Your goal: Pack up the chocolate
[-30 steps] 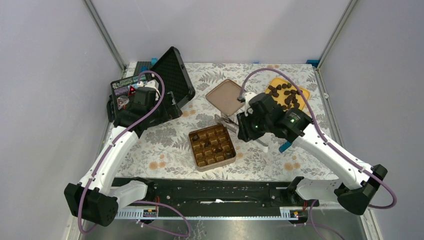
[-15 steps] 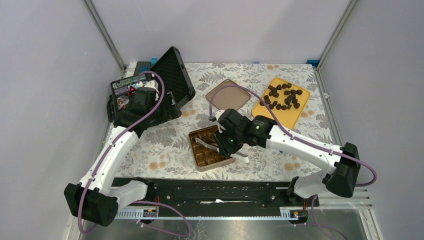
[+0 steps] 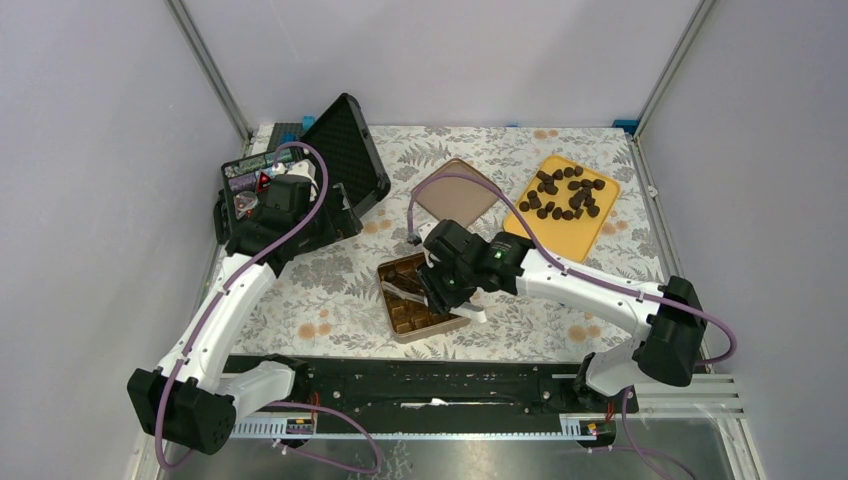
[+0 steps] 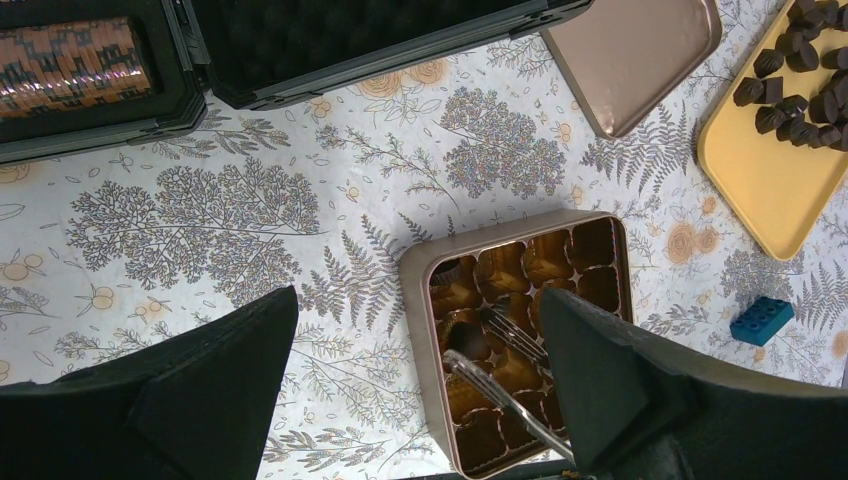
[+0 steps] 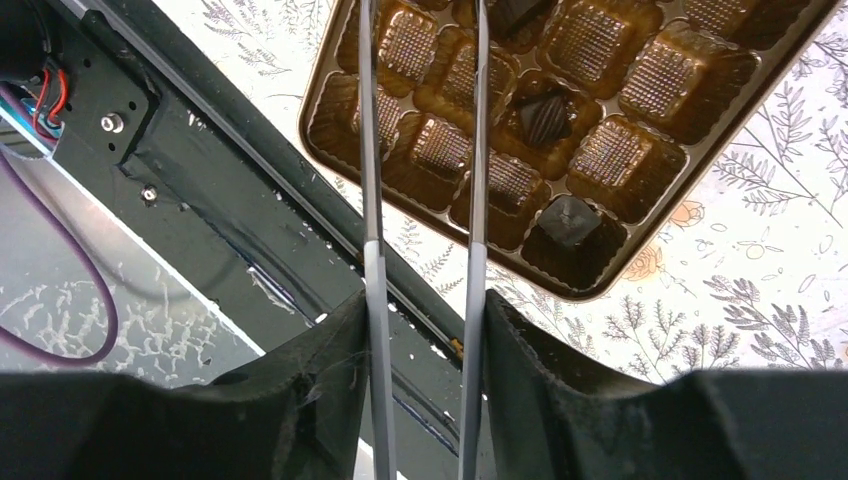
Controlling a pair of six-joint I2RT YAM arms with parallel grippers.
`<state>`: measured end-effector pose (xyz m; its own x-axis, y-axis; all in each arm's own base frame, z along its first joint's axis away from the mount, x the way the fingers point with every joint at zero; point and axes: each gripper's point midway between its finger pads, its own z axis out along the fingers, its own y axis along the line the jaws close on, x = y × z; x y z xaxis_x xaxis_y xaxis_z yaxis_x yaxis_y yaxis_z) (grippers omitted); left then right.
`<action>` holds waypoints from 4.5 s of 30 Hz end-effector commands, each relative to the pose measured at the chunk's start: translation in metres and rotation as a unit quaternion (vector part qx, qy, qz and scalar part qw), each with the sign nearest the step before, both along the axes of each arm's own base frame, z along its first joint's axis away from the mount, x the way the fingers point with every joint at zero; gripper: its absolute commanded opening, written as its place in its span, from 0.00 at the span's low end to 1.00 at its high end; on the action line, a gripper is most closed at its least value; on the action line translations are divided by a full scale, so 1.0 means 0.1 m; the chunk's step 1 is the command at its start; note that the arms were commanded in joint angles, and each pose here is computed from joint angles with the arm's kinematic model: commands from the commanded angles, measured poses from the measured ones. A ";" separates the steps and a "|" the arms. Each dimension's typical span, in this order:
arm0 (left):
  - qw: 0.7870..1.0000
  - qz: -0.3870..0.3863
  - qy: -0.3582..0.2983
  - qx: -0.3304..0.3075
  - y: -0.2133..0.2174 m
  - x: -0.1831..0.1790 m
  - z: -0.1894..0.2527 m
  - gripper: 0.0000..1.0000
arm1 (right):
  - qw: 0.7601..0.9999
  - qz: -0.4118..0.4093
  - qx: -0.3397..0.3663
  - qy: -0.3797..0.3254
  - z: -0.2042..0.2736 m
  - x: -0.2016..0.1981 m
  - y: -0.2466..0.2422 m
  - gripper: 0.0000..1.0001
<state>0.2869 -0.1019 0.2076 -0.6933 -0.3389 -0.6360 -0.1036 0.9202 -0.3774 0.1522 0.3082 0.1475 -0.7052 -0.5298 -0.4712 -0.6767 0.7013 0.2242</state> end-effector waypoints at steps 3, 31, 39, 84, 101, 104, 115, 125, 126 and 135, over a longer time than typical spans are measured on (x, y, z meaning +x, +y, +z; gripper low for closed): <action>0.999 0.006 -0.031 -0.004 0.02 0.06 0.22 0.99 | 1.000 0.010 0.024 -0.007 0.07 0.00 0.15 0.53; 1.000 0.004 -0.028 -0.002 0.01 0.07 0.19 0.99 | 0.927 -0.355 -0.028 -0.120 0.43 1.09 -1.95 0.13; 1.000 0.005 -0.027 0.002 0.03 0.04 0.16 0.99 | 0.909 -0.401 -0.053 -0.101 0.28 1.12 -2.20 0.15; 1.000 -0.004 -0.022 -0.017 -0.05 0.08 0.15 0.99 | 0.924 -0.362 -0.074 -0.102 -1.23 0.78 -1.59 0.34; 1.000 0.000 -0.020 -0.014 -0.03 0.04 0.11 0.99 | 0.912 -0.380 -0.145 -0.053 -1.54 0.66 -1.66 0.42; 1.000 -0.001 -0.020 -0.013 -0.03 0.04 0.11 0.99 | 0.908 -0.384 -0.163 -0.047 -1.58 0.64 -1.68 0.43; 1.000 0.000 -0.019 -0.011 -0.02 0.03 0.09 0.99 | 0.905 -0.388 -0.172 -0.032 -1.64 0.58 -1.67 0.50; 1.000 0.001 -0.020 -0.011 -0.01 0.03 0.09 0.99 | 0.908 -0.383 -0.170 -0.031 -1.58 0.57 -1.66 0.50; 1.000 0.001 -0.019 -0.011 -0.01 0.03 0.09 0.99 | 0.907 -0.383 -0.170 -0.033 -1.56 0.56 -1.66 0.55; 1.000 0.002 -0.019 -0.011 -0.01 0.03 0.08 0.99 | 0.905 -0.388 -0.169 -0.031 -1.58 0.49 -1.67 0.61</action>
